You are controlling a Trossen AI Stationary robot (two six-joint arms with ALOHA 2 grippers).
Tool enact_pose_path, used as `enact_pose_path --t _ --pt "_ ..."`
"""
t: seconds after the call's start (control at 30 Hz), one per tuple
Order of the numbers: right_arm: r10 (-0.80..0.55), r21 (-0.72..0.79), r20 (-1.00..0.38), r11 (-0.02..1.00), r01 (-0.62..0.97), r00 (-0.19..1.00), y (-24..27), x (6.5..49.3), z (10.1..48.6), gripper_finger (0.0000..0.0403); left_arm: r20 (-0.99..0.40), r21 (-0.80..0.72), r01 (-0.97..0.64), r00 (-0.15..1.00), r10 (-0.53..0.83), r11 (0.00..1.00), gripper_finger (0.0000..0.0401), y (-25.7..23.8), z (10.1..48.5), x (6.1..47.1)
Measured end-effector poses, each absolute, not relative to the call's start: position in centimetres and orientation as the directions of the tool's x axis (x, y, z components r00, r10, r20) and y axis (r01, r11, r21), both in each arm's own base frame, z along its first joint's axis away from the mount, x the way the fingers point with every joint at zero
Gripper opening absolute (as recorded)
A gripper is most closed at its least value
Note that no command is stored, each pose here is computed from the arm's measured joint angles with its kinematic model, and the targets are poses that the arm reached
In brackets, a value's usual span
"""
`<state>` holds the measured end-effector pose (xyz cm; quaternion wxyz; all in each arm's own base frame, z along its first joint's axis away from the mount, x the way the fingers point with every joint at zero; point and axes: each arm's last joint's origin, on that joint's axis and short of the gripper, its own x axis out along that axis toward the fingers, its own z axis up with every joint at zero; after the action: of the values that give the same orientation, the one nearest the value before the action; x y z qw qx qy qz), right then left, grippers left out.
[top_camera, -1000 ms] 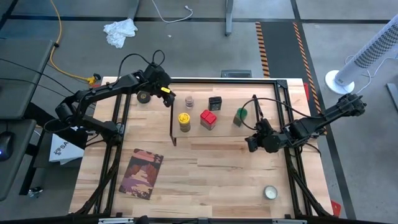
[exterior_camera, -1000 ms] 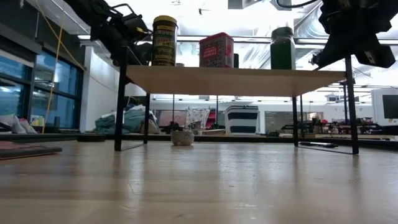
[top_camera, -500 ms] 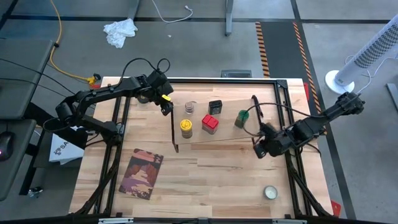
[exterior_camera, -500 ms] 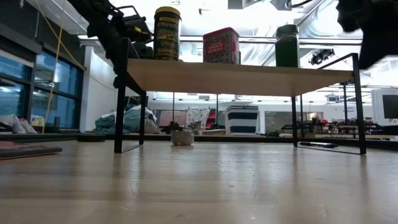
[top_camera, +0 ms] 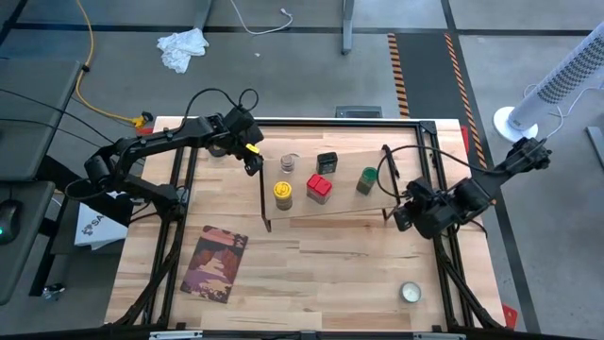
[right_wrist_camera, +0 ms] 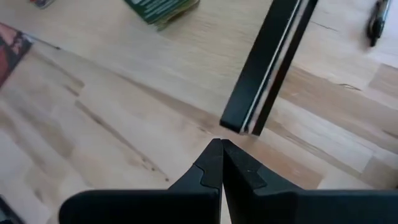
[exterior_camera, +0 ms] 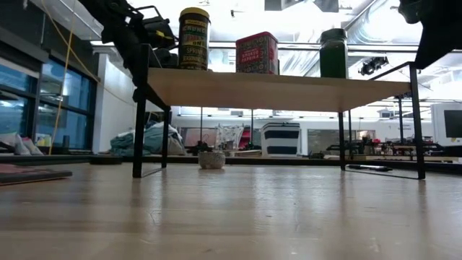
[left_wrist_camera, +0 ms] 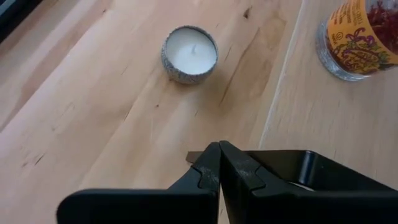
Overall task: Shelf spices
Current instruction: Move the shelf a quarter turn to the right on the table
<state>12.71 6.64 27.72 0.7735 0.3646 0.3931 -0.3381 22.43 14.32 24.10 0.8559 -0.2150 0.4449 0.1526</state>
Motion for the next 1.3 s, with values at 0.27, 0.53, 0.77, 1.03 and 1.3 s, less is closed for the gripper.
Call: enact_pose_path --t 0.27,0.53,0.77,1.03,1.3 --pt "-0.293 0.229 -0.860 0.510 0.829 0.417 6.2 12.1 27.5 0.0000 -0.828 -0.244 -0.432 0.559 0.046 0.868 0.0000 13.5 24.1 22.9" --pt "-0.344 0.186 -0.850 0.513 0.838 0.399 5.8 11.8 27.4 0.0000 -0.852 -0.299 -0.438 0.523 -0.030 0.848 0.0000 11.5 23.8 23.4" --pt "-0.422 0.149 -0.817 0.503 0.851 0.393 5.3 11.7 27.5 0.0000 -0.872 -0.378 -0.411 0.459 -0.170 0.829 0.0000 8.6 23.5 23.8" --pt "-0.518 0.107 -0.768 0.476 0.873 0.377 3.9 12.4 27.6 0.0000 -0.878 -0.415 -0.399 0.412 -0.244 0.818 0.0000 4.9 23.4 24.7" --pt "-0.556 0.104 -0.720 0.505 0.857 0.415 2.6 14.1 28.0 0.0000 -0.829 -0.472 -0.349 0.490 -0.272 0.810 0.0000 1.2 24.0 26.3"
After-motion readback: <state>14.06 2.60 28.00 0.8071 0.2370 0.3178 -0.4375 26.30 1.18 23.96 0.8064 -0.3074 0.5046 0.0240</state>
